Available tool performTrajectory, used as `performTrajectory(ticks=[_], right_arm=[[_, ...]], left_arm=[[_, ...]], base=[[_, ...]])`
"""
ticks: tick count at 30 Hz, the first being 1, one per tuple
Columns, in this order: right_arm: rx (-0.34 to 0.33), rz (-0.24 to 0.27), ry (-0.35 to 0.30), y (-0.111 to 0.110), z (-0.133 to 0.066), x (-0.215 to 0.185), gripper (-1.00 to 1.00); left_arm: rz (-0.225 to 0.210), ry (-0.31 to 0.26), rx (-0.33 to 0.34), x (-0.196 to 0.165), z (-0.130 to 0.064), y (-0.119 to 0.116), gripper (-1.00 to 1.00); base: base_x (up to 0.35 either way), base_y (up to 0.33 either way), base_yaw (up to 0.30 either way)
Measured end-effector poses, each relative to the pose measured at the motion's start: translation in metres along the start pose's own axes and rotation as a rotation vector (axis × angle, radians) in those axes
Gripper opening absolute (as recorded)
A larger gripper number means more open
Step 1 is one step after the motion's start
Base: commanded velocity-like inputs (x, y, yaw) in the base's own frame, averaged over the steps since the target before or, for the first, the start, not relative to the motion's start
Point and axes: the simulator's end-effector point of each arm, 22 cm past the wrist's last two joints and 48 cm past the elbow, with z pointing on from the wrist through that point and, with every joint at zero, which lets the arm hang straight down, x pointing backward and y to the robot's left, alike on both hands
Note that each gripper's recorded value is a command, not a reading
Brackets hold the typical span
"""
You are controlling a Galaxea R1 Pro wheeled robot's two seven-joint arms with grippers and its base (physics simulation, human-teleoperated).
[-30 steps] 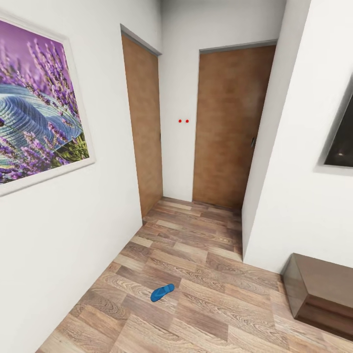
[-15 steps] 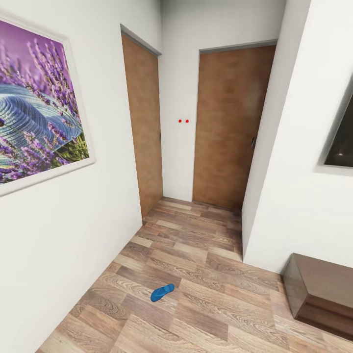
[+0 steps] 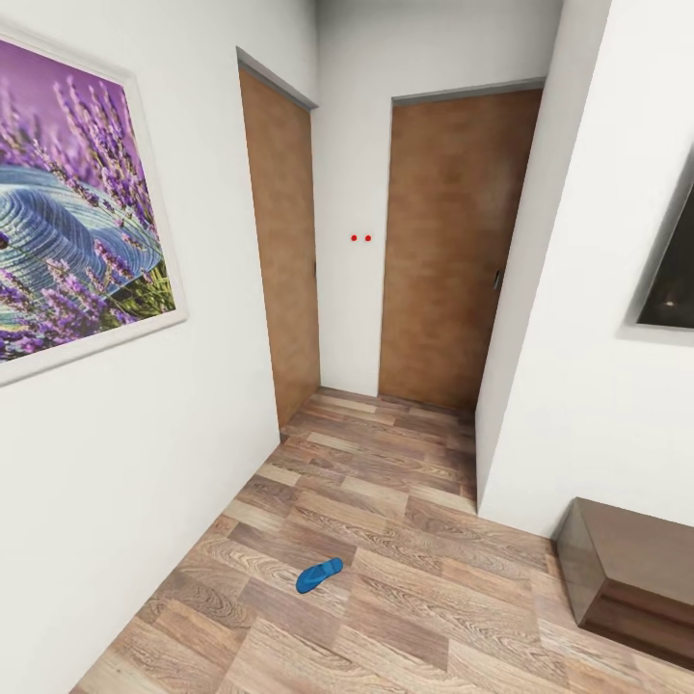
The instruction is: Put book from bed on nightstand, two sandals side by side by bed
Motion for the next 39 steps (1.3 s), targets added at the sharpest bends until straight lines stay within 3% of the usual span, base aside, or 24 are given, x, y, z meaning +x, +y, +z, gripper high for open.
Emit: performTrajectory(ticks=[5, 11, 16, 23, 28, 39], right_arm=[[-0.011, 0.091, -0.042, 0.015, 0.005, -0.027, 1.0], [-0.033, 0.189, -0.068, 0.021, 0.006, -0.083, 1.0], [-0.081, 0.26, -0.081, 0.019, -0.003, -0.134, 1.0], [-0.266, 0.379, -0.152, 0.047, -0.021, -0.186, 1.0], [-0.369, 0.404, -0.199, 0.054, -0.036, -0.21, 1.0], [-0.412, 0.398, -0.233, 0.056, -0.046, -0.227, 1.0]], left_arm=[[-0.004, 0.05, 0.042, -0.032, 0.0, -0.026, 1.0], [0.003, 0.028, 0.095, -0.089, -0.006, -0.062, 1.0], [-0.002, 0.025, 0.113, -0.129, -0.014, -0.073, 1.0], [-0.118, -0.022, 0.187, -0.183, -0.031, -0.093, 1.0], [-0.196, -0.075, 0.248, -0.218, -0.044, -0.106, 1.0], [-0.221, -0.113, 0.253, -0.24, -0.053, -0.095, 1.0]], base=[[0.0, 0.0, 0.0], [0.0, 0.0, 0.0], [0.0, 0.0, 0.0], [0.0, 0.0, 0.0], [0.0, 0.0, 0.0], [0.0, 0.0, 0.0]])
